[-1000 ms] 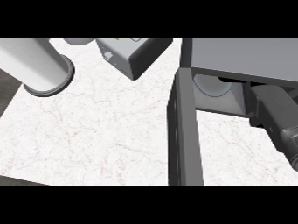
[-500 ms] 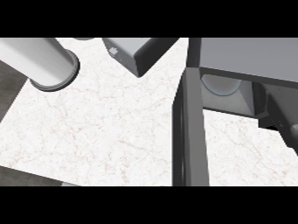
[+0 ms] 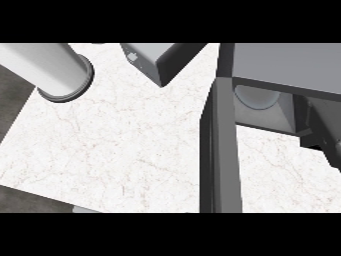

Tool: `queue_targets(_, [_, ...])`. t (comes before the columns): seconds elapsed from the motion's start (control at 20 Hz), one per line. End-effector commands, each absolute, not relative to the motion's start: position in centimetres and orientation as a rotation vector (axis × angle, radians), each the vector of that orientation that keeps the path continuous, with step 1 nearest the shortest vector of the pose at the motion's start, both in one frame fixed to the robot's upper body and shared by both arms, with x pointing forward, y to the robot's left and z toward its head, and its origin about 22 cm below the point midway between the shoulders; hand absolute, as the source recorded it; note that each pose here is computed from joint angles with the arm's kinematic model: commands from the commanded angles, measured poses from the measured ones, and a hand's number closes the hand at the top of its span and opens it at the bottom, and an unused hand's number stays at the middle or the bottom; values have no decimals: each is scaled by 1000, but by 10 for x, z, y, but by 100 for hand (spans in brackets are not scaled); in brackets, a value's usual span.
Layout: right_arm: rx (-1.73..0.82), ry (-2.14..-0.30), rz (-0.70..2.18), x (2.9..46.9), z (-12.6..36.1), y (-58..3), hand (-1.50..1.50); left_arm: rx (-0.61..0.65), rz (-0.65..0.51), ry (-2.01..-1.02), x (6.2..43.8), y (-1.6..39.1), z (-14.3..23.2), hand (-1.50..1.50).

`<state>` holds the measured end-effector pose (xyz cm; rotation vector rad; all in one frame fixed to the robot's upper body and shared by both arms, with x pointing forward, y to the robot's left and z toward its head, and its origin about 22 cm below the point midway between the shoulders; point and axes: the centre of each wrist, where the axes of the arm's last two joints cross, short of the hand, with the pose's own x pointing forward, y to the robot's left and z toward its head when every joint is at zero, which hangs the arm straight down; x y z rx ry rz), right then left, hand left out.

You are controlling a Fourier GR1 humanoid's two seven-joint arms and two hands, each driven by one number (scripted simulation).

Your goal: Pick up the milk, place it into the microwave and close the microwave

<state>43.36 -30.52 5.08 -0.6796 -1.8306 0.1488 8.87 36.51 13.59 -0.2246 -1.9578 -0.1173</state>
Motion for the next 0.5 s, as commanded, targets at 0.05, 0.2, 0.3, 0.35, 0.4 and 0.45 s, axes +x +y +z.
queue_targets(0.05, [-476, -1940, 155, 452, 81, -277, -150, -223, -130, -1954, 94, 366, 137, -150])
queue_targets(0.2, [-478, -1852, 294, 450, 68, -264, -150, -230, -148, -1952, 98, 364, 137, -150])
queue_targets(0.3, [-501, -1821, 359, 452, 73, -262, -150, -238, -167, -1942, 98, 360, 139, -150])
queue_targets(0.35, [-493, -1831, 347, 458, 81, -245, -150, -237, -141, -1938, 101, 362, 135, -150])
queue_targets(0.4, [-507, -1820, 354, 454, 75, -251, -150, -228, -153, -1929, 100, 365, 136, -150])
queue_targets(0.45, [-533, -1808, 351, 454, 70, -244, -150, -238, -146, -1938, 99, 364, 135, -150])
